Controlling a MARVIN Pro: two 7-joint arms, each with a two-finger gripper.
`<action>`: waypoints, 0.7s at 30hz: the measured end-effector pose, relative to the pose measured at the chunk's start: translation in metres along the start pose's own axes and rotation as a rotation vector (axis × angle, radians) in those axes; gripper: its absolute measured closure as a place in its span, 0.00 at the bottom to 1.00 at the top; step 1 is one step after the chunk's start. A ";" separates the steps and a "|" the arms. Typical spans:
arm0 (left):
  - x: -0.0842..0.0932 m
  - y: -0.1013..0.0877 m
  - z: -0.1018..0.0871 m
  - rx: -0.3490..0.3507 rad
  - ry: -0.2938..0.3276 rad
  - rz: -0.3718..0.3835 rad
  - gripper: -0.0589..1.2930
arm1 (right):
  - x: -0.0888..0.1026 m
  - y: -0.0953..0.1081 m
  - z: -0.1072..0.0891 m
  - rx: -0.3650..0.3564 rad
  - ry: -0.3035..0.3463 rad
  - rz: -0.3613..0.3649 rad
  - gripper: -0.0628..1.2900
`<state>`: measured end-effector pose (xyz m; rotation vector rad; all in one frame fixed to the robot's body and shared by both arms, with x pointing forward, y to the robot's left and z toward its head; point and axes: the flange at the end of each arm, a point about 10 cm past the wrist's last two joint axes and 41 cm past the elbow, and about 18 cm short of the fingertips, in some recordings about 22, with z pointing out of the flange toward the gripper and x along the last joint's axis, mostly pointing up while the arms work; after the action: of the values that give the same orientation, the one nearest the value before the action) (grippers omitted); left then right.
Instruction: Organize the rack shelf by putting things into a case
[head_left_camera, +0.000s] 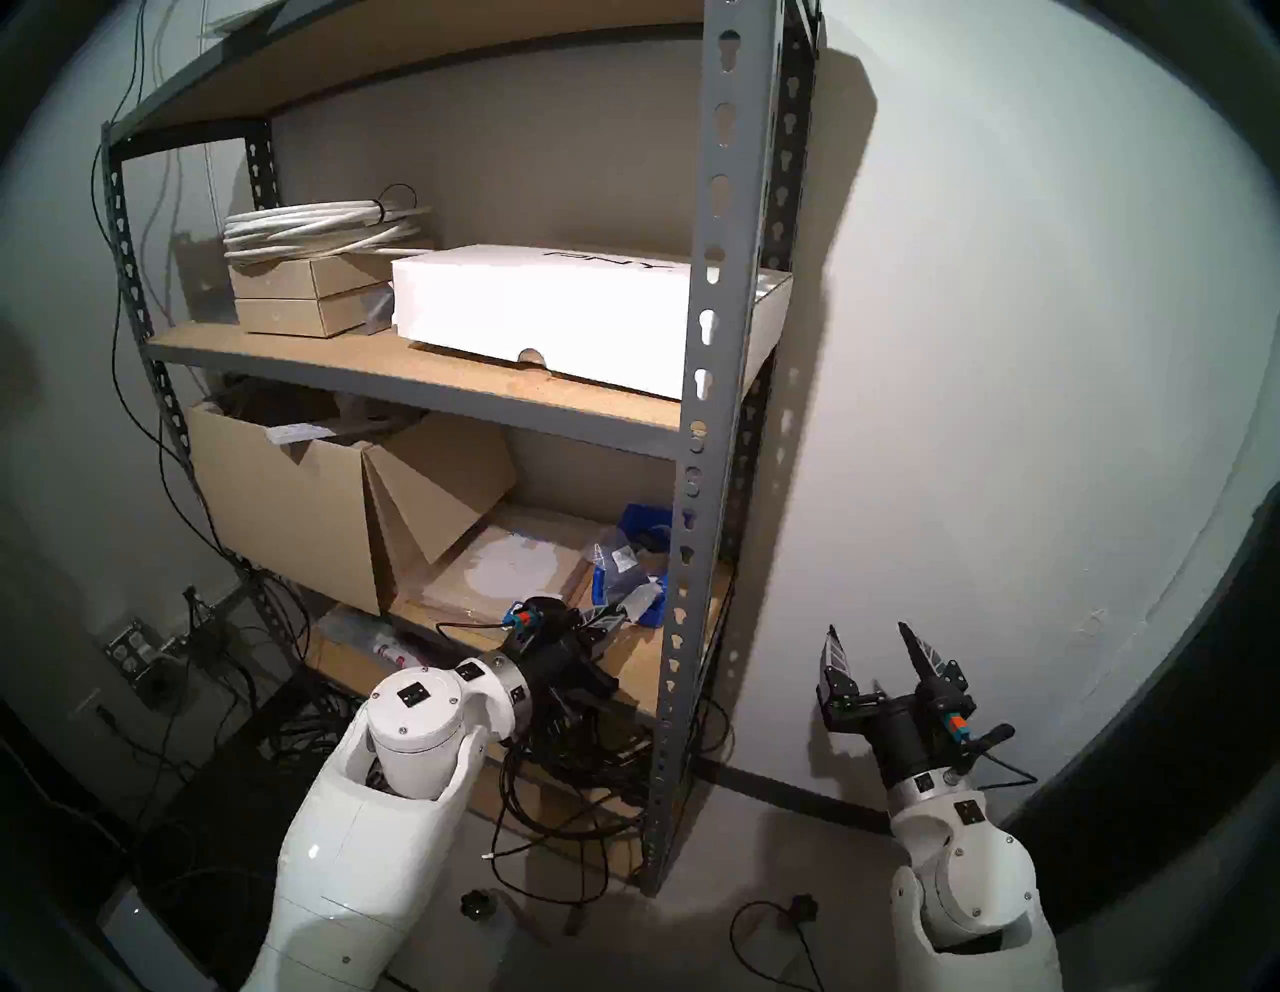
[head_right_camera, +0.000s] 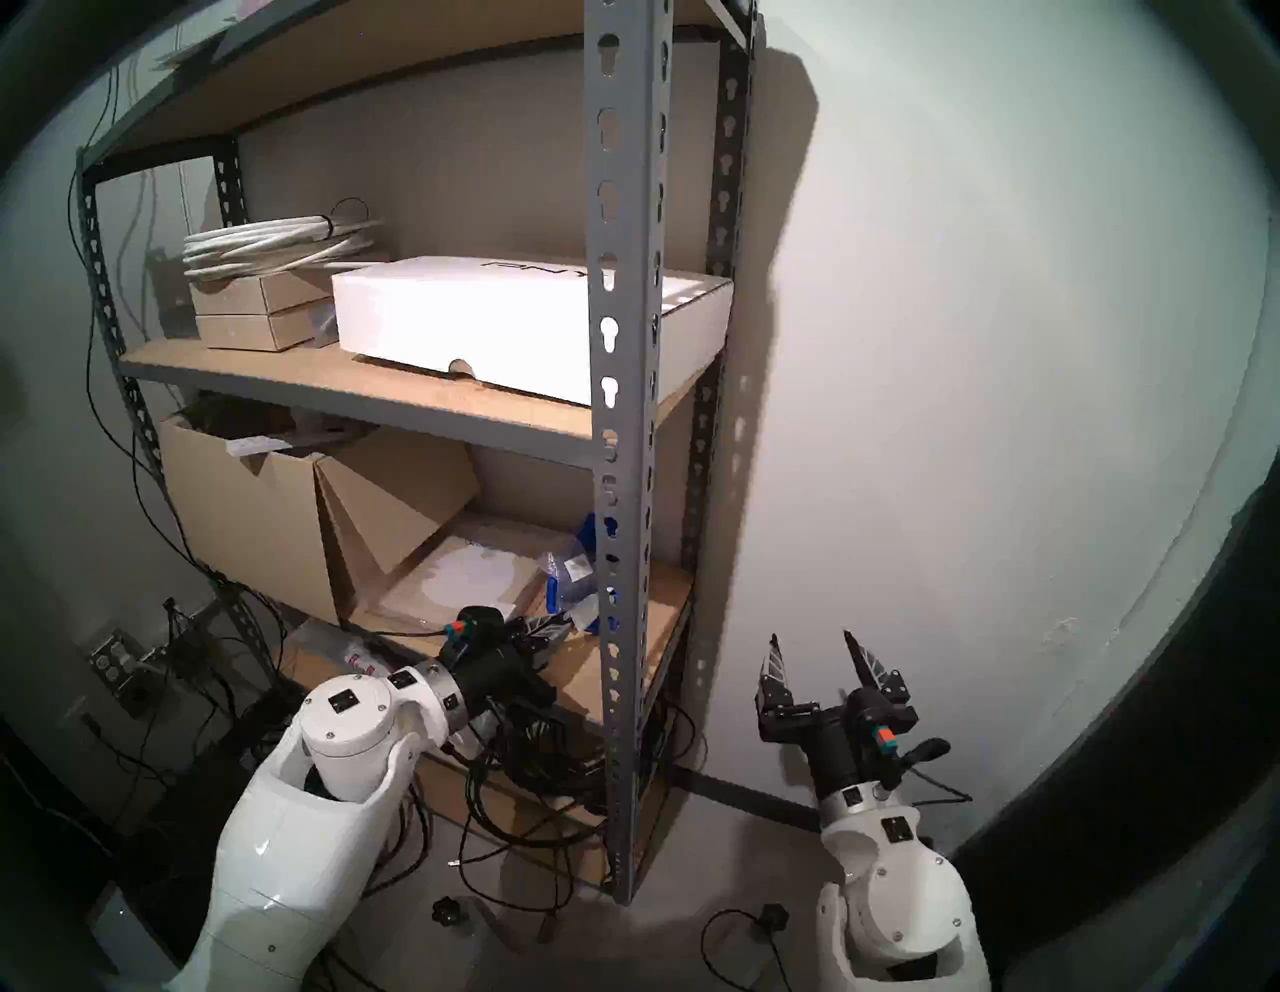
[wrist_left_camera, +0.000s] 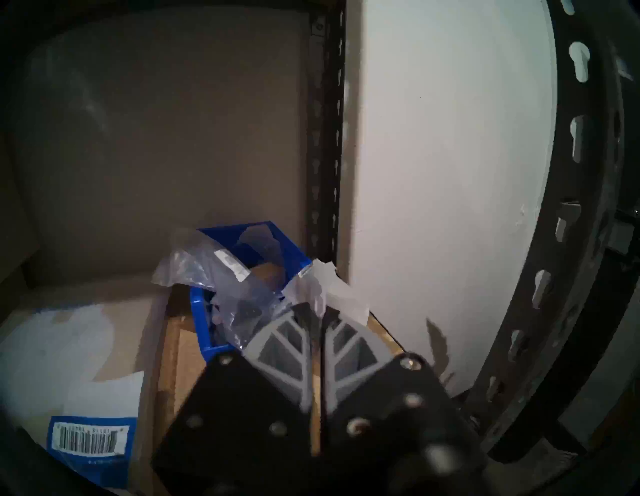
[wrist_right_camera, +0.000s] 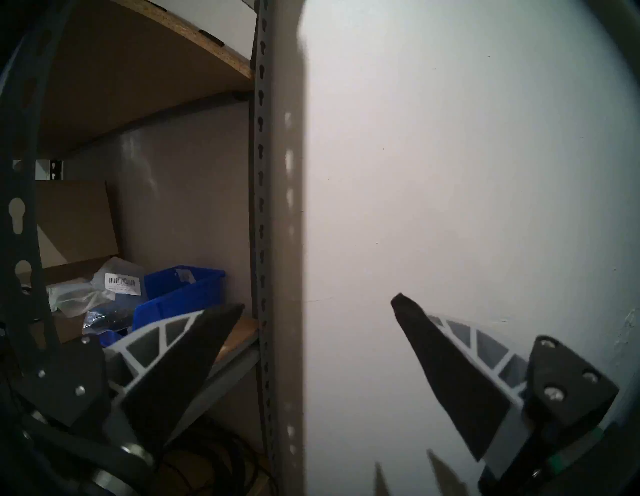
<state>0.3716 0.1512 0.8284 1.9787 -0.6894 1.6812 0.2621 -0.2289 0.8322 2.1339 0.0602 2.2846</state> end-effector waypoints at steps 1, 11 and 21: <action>0.001 0.000 0.000 0.001 0.002 -0.002 0.93 | 0.000 0.000 0.000 0.000 0.000 0.000 0.04; 0.015 -0.002 0.021 0.011 0.012 -0.027 0.93 | 0.000 0.000 0.000 0.000 0.000 0.000 0.03; 0.012 -0.006 0.050 0.048 -0.019 -0.021 0.93 | 0.000 0.000 0.000 0.000 0.000 0.000 0.03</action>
<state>0.4151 0.1231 0.8320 2.0300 -0.6383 1.6840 0.2621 -0.2289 0.8321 2.1340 0.0603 2.2844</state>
